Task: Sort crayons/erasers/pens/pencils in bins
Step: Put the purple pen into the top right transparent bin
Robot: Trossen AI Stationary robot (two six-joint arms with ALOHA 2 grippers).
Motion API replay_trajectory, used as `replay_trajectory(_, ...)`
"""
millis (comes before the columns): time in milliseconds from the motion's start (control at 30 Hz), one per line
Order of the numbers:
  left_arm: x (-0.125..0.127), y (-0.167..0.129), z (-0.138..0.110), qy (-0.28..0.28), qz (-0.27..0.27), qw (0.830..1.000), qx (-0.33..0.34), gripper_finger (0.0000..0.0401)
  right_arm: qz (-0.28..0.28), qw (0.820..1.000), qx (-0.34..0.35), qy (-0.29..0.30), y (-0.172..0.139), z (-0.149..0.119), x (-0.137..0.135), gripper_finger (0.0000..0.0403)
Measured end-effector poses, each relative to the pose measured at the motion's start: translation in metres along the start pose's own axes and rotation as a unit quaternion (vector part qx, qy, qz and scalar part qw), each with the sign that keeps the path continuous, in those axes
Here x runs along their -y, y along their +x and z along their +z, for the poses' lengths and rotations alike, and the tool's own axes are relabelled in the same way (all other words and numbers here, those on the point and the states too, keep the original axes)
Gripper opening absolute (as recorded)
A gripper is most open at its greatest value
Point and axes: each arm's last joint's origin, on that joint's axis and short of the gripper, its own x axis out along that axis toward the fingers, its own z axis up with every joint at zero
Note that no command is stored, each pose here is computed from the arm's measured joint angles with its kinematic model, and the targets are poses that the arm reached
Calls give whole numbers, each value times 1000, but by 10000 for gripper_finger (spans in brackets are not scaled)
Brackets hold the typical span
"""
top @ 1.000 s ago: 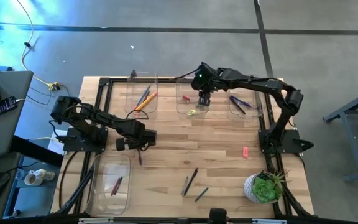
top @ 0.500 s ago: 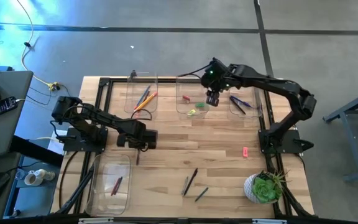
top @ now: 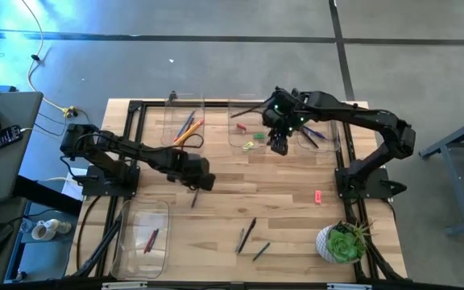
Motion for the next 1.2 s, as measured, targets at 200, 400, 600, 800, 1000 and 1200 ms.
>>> replay_trajectory(200, 16, -3, 17, 53, -98, 993, 37, 32, 43, 999, -8, 0, 5, 1, -30, 172)
replay_trajectory(400, 31, -11, 37, 110, -204, 970, 73, 32, 75, 997, -20, 16, 8, 0, -57, 172)
replay_trajectory(600, 43, -23, 56, 154, -298, 933, 127, 32, 89, 994, -17, 61, 6, -1, -76, 172)
replay_trajectory(800, 51, -37, 72, 182, -366, 891, 199, 32, 100, 988, 19, 114, 1, 4, -87, 172)
replay_trajectory(1000, 58, -52, 82, 195, -424, 846, 259, 32, 68, 983, 65, 158, -3, 10, -88, 161)
replay_trajectory(1200, 64, -67, 86, 202, -474, 799, 311, 32, 58, 976, 116, 177, -5, 19, -88, 154)
